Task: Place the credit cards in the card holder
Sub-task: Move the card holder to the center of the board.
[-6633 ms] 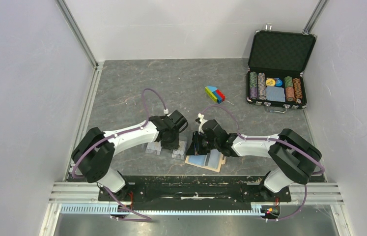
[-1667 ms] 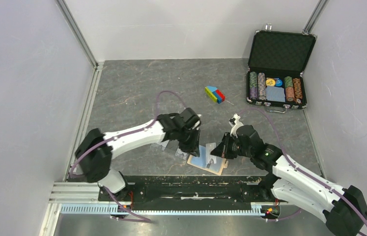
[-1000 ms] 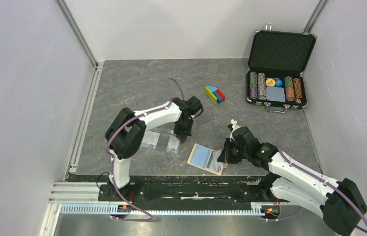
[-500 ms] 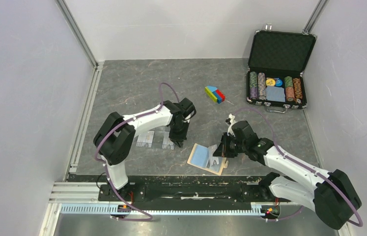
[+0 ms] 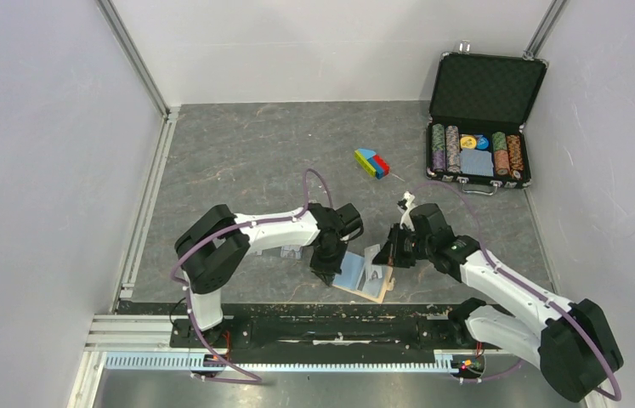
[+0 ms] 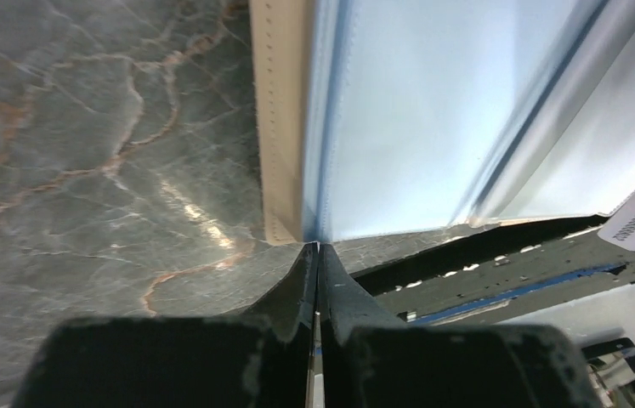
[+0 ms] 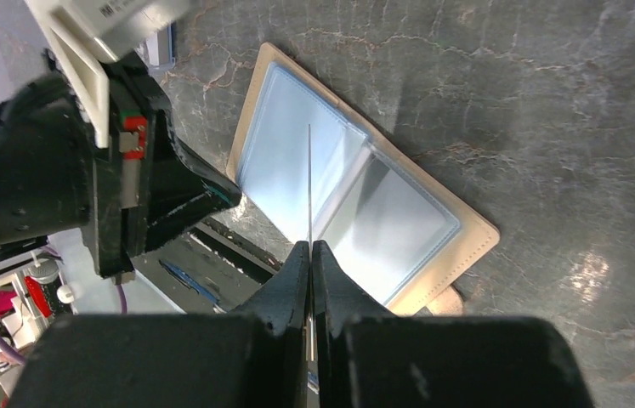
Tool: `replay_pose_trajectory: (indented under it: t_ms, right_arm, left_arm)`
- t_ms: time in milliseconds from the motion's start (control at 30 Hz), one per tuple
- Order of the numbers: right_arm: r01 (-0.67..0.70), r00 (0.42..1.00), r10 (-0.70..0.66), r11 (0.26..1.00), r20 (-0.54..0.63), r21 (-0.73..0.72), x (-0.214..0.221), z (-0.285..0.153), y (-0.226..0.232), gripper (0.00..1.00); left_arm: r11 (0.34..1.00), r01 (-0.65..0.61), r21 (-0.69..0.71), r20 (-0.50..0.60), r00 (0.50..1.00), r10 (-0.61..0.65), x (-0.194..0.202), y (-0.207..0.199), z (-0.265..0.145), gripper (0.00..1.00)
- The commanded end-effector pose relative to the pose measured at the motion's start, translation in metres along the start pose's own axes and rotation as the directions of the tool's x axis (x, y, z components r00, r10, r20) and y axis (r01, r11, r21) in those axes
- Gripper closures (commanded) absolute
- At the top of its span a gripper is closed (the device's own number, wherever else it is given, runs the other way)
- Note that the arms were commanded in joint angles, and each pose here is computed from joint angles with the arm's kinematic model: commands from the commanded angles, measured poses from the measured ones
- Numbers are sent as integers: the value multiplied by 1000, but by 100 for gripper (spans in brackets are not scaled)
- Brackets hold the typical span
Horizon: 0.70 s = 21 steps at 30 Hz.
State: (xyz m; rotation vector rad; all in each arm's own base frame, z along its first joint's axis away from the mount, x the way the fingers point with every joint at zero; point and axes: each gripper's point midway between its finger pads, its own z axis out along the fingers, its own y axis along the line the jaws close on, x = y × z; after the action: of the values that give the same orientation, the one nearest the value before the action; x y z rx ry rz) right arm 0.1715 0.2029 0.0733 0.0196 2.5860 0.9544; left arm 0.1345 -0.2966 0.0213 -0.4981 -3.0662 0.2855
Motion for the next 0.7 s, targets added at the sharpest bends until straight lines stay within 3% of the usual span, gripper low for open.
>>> replay_pose_trajectory:
  t_ms: [0, 200, 400, 667]
  right_arm:
    - [17, 999, -16, 999, 37, -32, -11, -10, 7, 100]
    - [20, 999, -19, 999, 45, -26, -13, -14, 4, 100]
    - [34, 999, -35, 999, 15, 3, -5, -14, -5, 100]
    - [46, 999, -46, 997, -6, 67, 4, -14, -21, 100]
  left_arm:
    - [990, 84, 116, 18, 996, -87, -3, -28, -6, 95]
    - [992, 68, 103, 49, 996, -73, -12, -31, -13, 94]
    - [998, 60, -17, 75, 995, -59, -23, 3, -22, 86]
    - [986, 58, -154, 35, 998, -53, -27, 43, -11, 83]
